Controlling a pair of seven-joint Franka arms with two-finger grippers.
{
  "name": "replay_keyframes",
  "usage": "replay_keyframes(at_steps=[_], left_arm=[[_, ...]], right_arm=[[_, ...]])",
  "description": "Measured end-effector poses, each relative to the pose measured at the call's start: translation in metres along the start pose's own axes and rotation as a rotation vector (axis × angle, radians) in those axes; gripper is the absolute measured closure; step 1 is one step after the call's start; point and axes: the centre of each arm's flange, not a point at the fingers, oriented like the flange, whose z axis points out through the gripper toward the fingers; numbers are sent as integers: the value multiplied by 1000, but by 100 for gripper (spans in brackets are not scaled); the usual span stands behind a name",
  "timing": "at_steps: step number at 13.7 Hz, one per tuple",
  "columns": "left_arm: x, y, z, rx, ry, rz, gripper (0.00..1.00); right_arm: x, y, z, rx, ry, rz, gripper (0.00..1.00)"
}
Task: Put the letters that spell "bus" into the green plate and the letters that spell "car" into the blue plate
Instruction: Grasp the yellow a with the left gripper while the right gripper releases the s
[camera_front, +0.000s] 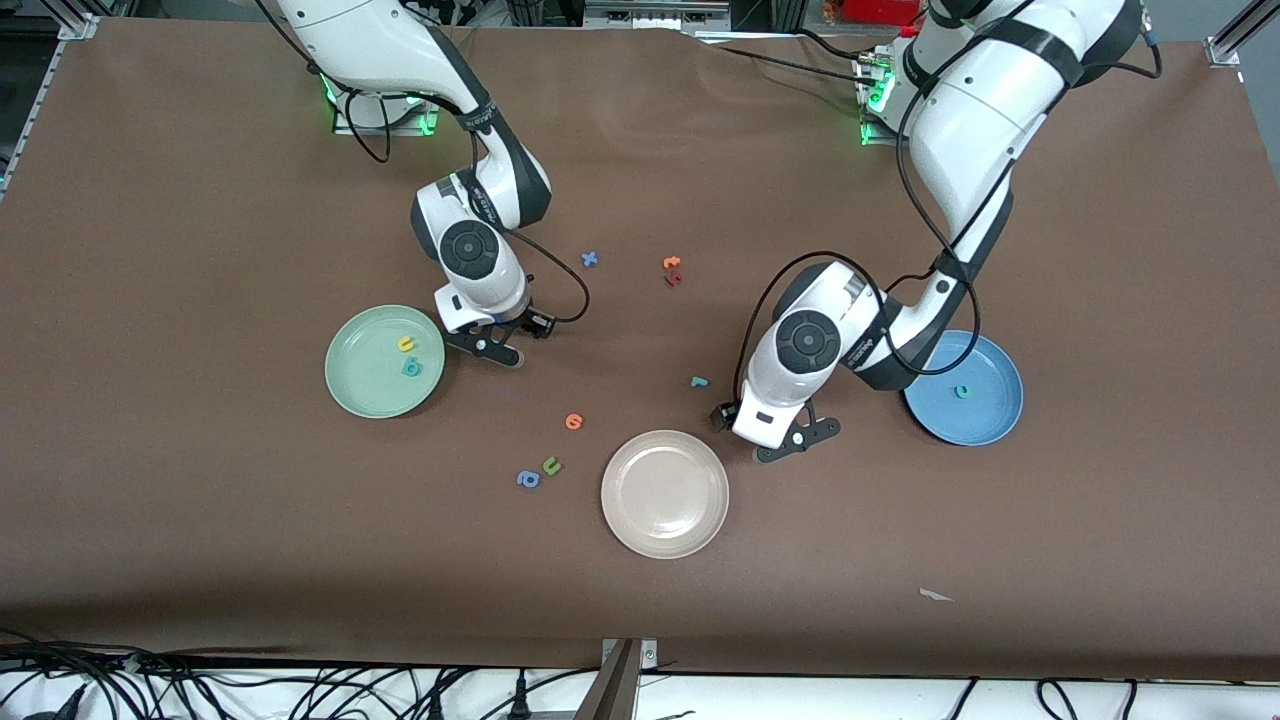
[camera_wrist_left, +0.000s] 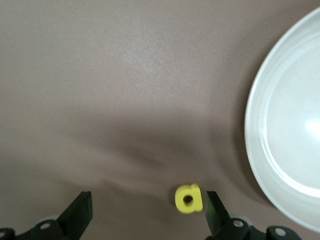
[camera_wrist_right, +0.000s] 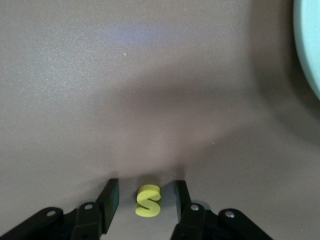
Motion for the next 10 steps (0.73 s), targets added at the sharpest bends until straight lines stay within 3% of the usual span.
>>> replay_keyframes(at_steps=[4,6,7,8,10], left_arm=[[0,7,9,15,11,-47,0],[2,7,10,14,12,-63,0],[2,7,11,14,11,-69,0],[2,8,12,15,10,-79,0],[-5,12,16,18,6,-89,0]], right_arm=[[0,0,0,1,1,0,47],[0,-1,-2,5,4,-2,62],[-1,-1,-2,5,4,-2,63],[-1,-1,-2,5,4,-3,74],[-1,-1,-2,6,4,-4,79]])
